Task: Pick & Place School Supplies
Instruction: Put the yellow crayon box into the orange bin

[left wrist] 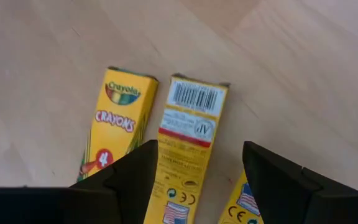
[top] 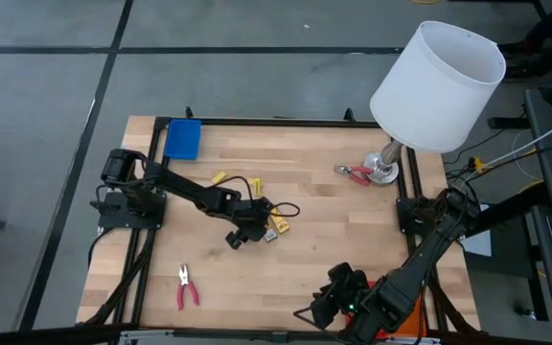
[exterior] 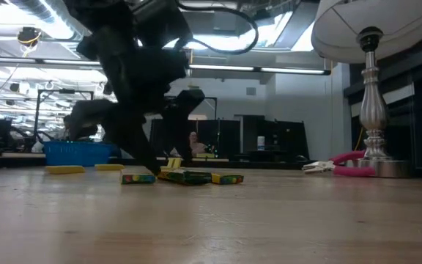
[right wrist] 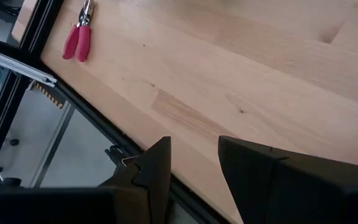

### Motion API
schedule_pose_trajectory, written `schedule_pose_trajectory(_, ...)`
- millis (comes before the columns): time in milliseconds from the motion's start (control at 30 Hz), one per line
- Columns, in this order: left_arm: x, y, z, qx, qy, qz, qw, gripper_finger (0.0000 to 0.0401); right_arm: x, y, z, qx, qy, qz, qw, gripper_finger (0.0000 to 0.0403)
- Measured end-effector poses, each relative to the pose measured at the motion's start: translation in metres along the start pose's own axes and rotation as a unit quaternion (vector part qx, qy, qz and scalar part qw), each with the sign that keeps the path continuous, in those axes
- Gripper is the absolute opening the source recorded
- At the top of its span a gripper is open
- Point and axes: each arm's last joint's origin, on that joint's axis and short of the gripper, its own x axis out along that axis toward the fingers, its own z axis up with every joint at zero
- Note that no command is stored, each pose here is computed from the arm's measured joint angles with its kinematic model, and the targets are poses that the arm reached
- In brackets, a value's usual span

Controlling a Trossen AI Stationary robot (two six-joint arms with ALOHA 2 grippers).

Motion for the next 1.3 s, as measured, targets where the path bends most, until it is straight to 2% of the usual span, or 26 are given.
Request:
schedule_pose_trajectory(467, 0.022, 0.019, 0.004, -0.014, 0.002, -0.010, 1.000, 0.0233, -0.007, -0.005, -0.009, 0.029, 0.006, -0.004, 1.000, 0.0139)
schedule_pose_trajectory(633, 0.023, 0.020, 0.001, -0.039, 0.004, -0.028, 0.999, 0.0233, -0.009, -0.006, -0.012, 0.036, 0.008, -0.003, 0.999, 0.0139)
schedule_pose_trajectory(1300, 0.022, 0.013, -0.003, -0.078, 0.030, -0.056, 0.995, 0.0233, -0.009, -0.004, -0.013, 0.042, 0.006, 0.007, 0.999, 0.0139)
